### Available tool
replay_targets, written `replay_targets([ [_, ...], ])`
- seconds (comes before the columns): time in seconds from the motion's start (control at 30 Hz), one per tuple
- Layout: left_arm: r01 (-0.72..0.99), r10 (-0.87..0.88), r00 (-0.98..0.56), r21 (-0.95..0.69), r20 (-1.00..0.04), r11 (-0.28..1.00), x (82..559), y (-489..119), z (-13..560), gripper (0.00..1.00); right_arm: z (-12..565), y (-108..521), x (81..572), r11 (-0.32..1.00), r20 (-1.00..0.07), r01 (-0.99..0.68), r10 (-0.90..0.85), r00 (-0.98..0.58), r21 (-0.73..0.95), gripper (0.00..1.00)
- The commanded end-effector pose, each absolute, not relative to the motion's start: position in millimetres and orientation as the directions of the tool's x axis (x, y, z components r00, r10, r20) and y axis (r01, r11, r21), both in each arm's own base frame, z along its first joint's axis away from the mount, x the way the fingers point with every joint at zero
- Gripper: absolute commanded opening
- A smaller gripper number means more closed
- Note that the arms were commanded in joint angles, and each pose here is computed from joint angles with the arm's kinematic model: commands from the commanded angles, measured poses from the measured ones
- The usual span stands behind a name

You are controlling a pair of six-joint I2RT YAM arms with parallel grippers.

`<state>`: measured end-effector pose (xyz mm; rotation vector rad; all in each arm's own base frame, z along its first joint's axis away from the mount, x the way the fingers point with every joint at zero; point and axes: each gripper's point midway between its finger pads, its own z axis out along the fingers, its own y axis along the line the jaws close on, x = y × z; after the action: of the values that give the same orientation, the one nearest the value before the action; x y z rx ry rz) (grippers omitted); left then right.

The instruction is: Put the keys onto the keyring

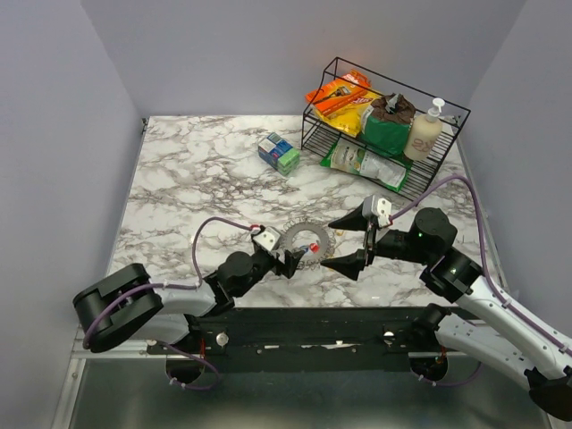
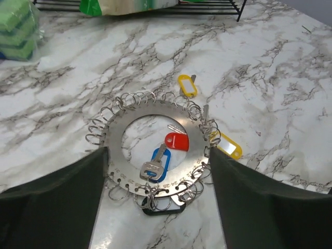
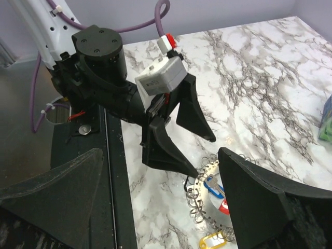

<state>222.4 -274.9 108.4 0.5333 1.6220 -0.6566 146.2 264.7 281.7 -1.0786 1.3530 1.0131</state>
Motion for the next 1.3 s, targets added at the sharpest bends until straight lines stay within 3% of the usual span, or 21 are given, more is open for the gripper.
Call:
replay_targets([
  [0.0, 0.669, -0.036, -0.075, -0.077, -0.997, 0.739, 224.6, -270.4, 137.1, 0.99, 290.7, 266.3, 137.4, 0.183, -0.999, -0.983, -0.04, 0.007, -0.014, 1.0],
  [0.23, 0.69, -0.146, -0.025, -0.122, -0.989, 0.713, 221.1, -272.7, 211.0, 0.99, 296.4, 267.4, 138.9, 0.183, -0.999, -0.983, -0.035, 0.021, -0.027, 1.0],
  [0.67, 0.576, -0.274, 0.046, -0.199, -0.961, 0.793, 222.9, -227.0, 327.5, 0.99, 301.3, 266.3, 136.6, 0.182, -1.0, -0.983, -0.023, 0.015, -0.019, 1.0],
  [1.27, 0.642, -0.162, -0.033, -0.145, -0.986, 0.753, 215.1, -245.1, 331.3, 0.99, 291.3, 271.8, 144.9, 0.193, -0.999, -0.981, -0.044, -0.008, -0.001, 1.0],
])
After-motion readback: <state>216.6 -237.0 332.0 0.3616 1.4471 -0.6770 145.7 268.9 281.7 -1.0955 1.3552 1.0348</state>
